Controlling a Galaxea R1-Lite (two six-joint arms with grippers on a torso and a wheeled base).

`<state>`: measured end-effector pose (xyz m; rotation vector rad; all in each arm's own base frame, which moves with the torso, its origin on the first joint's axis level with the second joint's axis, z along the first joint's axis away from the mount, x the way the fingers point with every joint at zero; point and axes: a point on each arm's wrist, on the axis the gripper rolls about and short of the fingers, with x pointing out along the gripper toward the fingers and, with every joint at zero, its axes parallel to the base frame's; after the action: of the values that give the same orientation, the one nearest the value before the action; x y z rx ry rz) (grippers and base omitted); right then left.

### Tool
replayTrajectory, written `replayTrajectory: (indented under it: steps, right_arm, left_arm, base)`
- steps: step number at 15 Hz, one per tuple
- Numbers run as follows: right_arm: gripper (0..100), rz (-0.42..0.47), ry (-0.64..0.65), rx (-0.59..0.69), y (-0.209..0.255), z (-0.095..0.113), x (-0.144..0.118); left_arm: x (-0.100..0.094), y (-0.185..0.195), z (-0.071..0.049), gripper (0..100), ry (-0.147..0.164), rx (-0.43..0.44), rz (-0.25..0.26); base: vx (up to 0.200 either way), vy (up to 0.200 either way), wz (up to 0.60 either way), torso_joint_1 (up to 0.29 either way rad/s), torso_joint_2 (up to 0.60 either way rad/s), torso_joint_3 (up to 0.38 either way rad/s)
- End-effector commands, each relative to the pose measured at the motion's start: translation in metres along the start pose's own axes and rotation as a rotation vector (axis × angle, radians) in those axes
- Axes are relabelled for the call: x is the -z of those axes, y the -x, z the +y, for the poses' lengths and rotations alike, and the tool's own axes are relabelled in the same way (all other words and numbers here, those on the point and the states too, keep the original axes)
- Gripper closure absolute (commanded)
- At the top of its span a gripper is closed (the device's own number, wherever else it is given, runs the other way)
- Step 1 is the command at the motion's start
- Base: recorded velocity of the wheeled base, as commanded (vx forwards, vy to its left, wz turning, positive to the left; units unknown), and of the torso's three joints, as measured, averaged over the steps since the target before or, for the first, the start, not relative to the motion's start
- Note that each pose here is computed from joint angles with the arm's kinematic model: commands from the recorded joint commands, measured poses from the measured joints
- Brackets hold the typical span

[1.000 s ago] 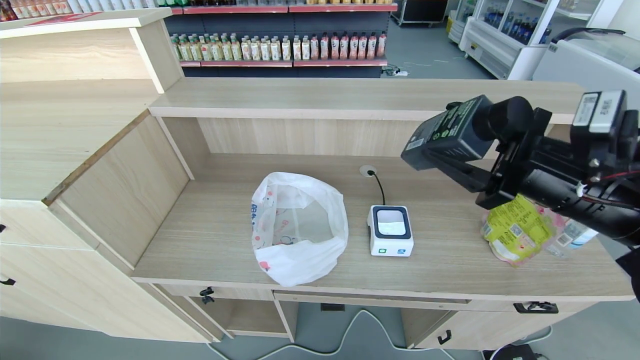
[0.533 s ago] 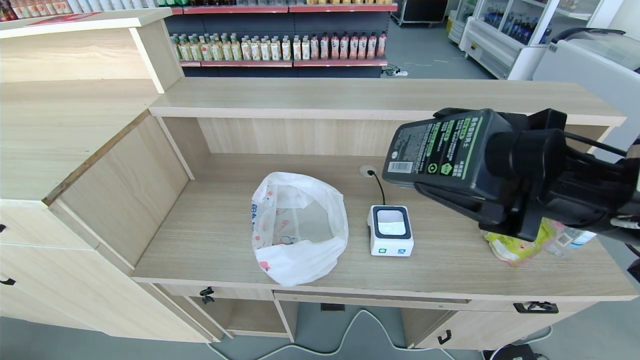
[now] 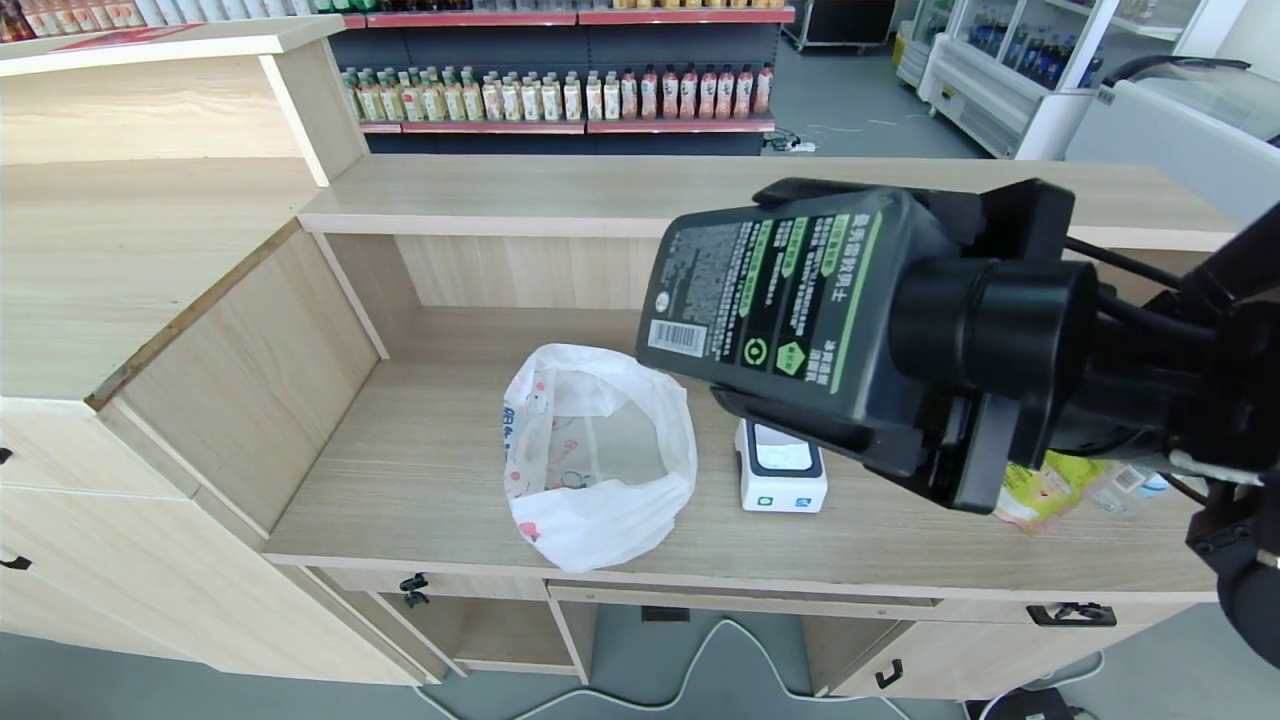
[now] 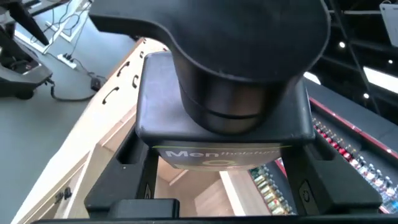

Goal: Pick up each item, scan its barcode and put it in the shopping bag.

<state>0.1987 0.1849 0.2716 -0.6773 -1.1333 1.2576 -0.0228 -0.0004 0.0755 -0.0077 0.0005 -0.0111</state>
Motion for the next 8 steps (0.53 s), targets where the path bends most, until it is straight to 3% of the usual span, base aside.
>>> replayTrajectory:
  steps: [1,8]
  right_arm:
    - [100,-0.016,-0.011,-0.015,-0.010,0.005,0.007]
    - [100,-0.058,-0.051,-0.049,-0.026,0.010,0.000]
  left_arm:
    - [0.000,0.000,0.000,0,0.000,0.000,0.000]
    - [0.000,0.000,0.000,0,0.002,0.000,0.000]
  base:
    - [0.000,0.000,0.00,0.000,0.00,0.000]
    - [0.000,0.000,0.00,0.000,0.00,0.000]
